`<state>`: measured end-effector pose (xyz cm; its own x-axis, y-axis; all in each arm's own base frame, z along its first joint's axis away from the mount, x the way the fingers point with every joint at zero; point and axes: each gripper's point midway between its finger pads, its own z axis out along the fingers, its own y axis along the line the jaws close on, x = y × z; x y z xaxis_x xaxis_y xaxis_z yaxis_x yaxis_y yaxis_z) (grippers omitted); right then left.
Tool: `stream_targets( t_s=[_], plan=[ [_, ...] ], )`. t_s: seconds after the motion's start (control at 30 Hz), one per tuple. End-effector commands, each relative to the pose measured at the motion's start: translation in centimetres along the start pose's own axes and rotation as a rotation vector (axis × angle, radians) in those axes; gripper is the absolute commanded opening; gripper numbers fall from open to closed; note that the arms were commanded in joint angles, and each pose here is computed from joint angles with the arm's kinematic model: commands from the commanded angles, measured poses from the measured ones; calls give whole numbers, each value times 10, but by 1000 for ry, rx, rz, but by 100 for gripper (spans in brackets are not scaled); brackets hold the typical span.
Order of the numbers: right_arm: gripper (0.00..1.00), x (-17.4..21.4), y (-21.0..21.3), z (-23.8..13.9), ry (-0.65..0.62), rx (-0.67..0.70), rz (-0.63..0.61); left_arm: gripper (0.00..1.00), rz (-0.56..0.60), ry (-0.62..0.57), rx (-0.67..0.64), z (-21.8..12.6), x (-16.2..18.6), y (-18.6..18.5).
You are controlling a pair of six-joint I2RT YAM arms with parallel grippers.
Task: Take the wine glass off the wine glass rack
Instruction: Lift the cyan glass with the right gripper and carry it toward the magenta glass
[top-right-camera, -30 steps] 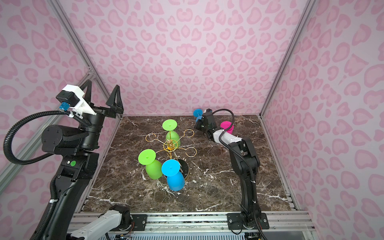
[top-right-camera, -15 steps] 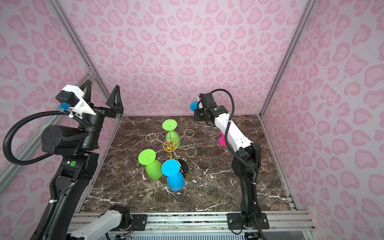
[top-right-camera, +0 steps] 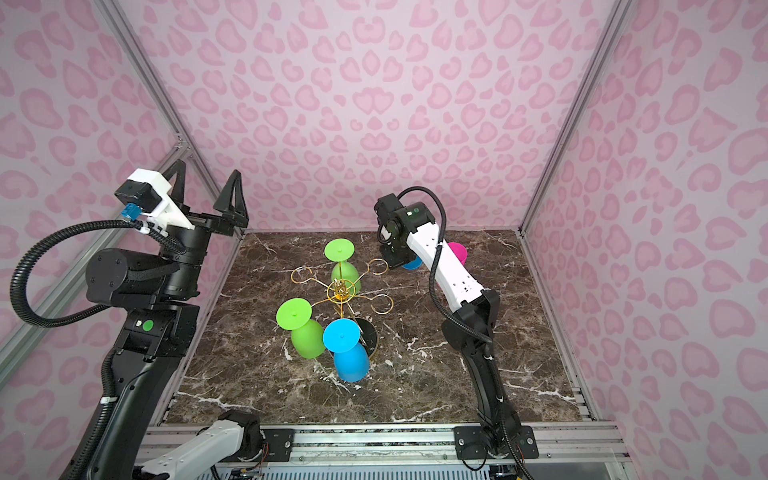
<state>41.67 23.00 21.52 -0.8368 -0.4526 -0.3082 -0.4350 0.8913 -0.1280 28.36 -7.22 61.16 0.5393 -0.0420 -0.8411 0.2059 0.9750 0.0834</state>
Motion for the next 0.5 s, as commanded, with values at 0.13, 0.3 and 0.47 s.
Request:
stream_targets(
  t_s=[0.13,0.3,0.47],
  plan=[
    [0,32,-15,-12,90,95,-82,97,-12,-19,12,2,-3,-3],
    [0,44,-12,-7,134,78,-107,97,-17,-19,19,2,-3,-5],
    [0,61,-9,2,198,68,-140,97,-19,-18,25,3,-2,-6]
  ],
)
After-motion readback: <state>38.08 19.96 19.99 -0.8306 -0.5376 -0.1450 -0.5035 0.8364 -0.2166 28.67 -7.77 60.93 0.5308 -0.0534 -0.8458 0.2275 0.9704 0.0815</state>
